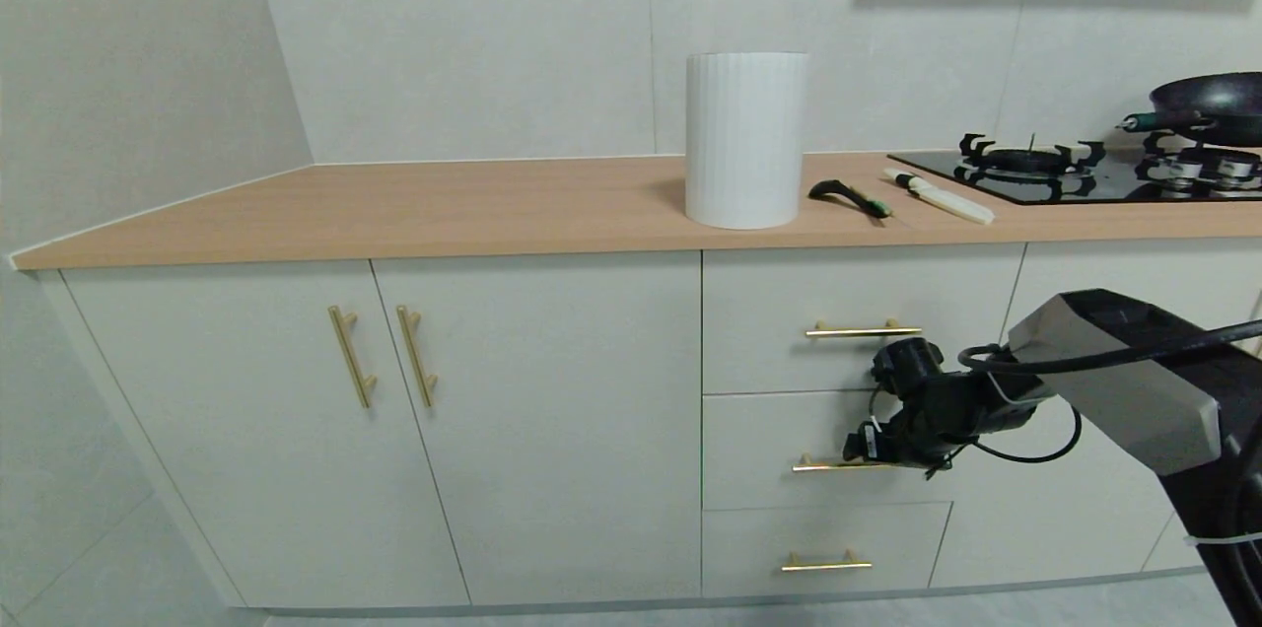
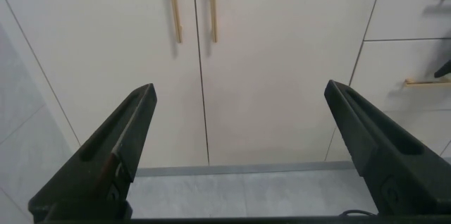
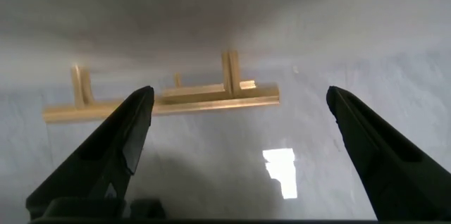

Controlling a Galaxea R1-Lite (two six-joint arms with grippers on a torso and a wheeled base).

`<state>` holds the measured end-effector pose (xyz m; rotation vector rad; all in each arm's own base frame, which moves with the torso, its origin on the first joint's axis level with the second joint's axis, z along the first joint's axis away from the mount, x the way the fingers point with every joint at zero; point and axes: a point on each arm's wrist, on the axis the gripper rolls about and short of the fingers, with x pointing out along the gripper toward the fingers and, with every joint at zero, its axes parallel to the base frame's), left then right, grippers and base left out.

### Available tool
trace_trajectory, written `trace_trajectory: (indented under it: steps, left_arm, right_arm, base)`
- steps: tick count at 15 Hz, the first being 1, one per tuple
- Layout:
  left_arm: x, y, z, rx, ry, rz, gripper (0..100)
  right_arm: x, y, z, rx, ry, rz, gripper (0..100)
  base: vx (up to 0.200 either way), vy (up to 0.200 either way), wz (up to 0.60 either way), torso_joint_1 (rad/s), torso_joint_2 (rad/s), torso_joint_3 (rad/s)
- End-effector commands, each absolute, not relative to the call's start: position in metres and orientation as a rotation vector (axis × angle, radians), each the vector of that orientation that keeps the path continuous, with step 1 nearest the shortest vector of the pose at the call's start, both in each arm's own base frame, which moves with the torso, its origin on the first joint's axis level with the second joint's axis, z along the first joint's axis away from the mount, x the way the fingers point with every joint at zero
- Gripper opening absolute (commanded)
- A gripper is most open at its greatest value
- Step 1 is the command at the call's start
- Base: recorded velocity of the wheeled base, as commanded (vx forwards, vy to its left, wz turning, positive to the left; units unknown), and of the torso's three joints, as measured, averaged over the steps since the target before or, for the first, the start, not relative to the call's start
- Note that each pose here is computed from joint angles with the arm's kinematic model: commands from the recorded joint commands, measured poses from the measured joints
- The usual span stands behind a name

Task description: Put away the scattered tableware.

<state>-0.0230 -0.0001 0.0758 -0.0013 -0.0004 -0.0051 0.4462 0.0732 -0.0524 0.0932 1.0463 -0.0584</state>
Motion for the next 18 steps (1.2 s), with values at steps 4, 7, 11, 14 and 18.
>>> trace_trajectory:
  steps: [4,7,11,14,18]
  left_arm:
    - [-0.023,0.0,0.076,-0.002,0.0,-0.005,100]
    - [-0.023,0.0,0.076,-0.002,0.0,-0.006,100]
    - [-0.023,0.0,0.076,-0.002,0.0,-0.006,100]
    - [-0.023,0.0,0.076,-0.002,0.0,-0.005,100]
    - [-0.023,0.0,0.076,-0.002,0.0,-0.005,100]
  right_arm:
    - [0.442,0.073,-0.045,0.091,1.058,-0.061,100]
    - [0.413,0.07,0.012,0.19,1.024,0.102,100]
    - [0.399,0.068,0.006,0.221,1.003,0.18,100]
    - [0.394,0.069,0.001,0.207,1.025,0.164,100]
    - [0.393,0.069,-0.001,0.204,1.029,0.162,100]
  base:
    - [0.0,0.0,0.0,0.0,0.0,0.0]
    - [0.0,0.0,0.0,0.0,0.0,0.0]
    - [0.0,0.0,0.0,0.0,0.0,0.0]
    - [0.0,0.0,0.0,0.0,0.0,0.0]
    - [0.0,0.0,0.0,0.0,0.0,0.0]
